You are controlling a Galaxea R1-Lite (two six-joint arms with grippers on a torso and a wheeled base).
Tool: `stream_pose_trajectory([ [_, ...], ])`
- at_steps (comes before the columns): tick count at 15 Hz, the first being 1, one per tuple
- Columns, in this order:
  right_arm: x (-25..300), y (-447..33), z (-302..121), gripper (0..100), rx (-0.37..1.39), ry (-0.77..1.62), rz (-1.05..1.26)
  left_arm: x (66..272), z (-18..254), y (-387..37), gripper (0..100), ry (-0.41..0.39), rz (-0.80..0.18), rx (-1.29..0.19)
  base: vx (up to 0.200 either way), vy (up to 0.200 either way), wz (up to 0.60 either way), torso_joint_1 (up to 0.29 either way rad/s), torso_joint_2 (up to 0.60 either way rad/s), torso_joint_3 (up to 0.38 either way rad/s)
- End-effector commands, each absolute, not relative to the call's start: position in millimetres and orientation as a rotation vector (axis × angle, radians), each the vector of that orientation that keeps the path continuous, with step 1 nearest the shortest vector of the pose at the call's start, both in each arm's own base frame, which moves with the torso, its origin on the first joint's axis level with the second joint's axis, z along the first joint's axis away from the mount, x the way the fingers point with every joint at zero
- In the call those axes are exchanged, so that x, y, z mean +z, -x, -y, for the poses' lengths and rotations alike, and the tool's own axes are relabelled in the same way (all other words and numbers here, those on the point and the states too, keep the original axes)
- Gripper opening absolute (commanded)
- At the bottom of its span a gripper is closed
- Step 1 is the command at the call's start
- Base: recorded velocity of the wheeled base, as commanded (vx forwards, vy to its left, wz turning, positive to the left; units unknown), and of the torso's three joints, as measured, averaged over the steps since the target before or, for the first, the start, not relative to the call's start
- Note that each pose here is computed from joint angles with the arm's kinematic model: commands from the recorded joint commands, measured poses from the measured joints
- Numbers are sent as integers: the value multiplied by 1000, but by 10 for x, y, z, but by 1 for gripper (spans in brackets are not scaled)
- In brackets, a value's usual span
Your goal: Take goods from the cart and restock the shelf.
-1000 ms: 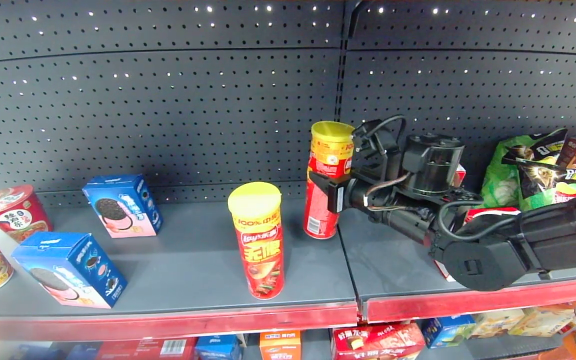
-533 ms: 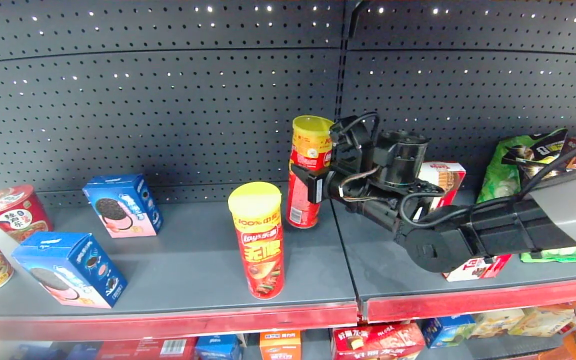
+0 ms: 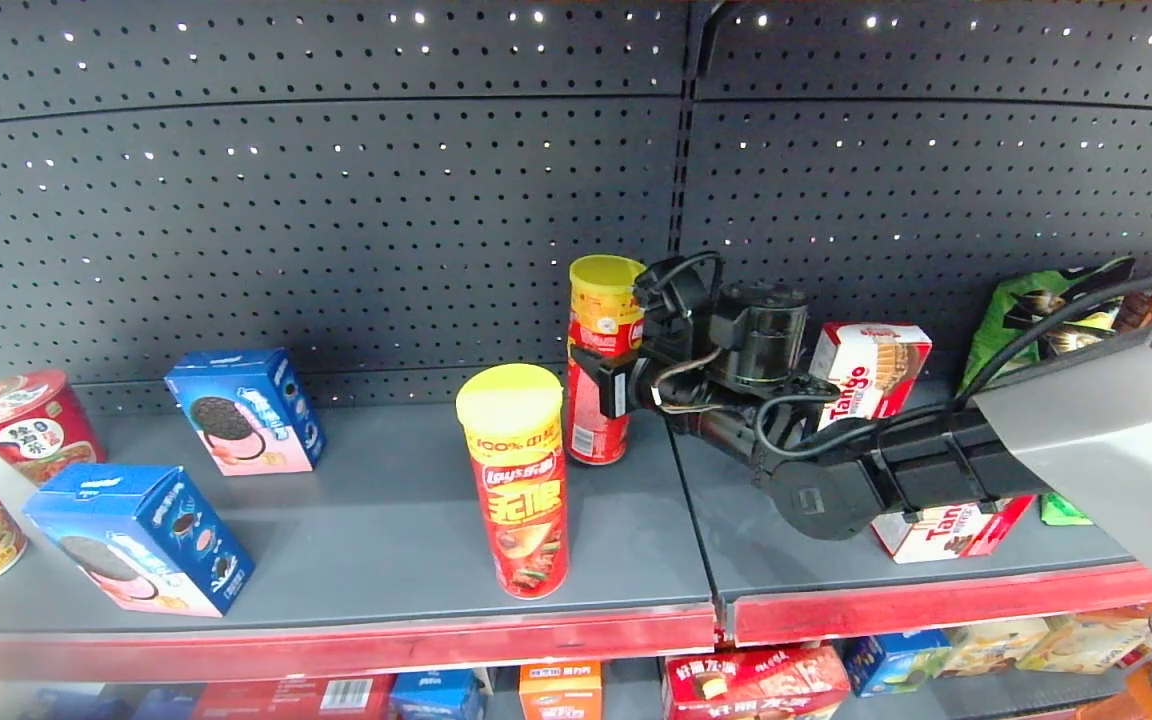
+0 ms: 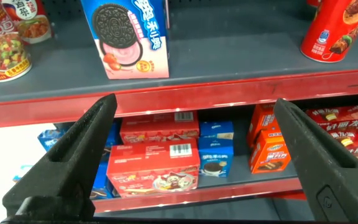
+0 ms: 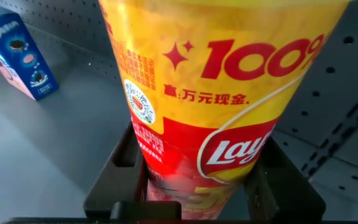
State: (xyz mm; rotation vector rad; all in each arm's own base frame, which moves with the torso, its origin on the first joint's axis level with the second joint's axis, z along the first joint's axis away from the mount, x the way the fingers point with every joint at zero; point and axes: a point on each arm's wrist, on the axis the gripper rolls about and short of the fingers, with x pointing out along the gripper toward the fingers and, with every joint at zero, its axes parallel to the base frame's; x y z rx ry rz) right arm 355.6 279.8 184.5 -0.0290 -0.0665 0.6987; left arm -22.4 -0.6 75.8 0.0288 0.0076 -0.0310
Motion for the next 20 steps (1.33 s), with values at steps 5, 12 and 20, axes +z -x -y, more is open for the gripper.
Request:
stream_pose_trajectory([
  [5, 1847, -3612, -2838, 0, 701, 26, 76, 758, 6, 222, 100, -29, -10, -31, 0, 0, 0, 0, 0, 0],
  [12, 1781, -3637, -2868, 0, 707, 44, 68, 758, 6, 222, 100, -29, -10, -31, 0, 0, 0, 0, 0, 0],
  [20, 1749, -3657, -2899, 0, 727, 49, 57, 758, 6, 222, 100, -29, -10, -31, 0, 0, 0, 0, 0, 0],
])
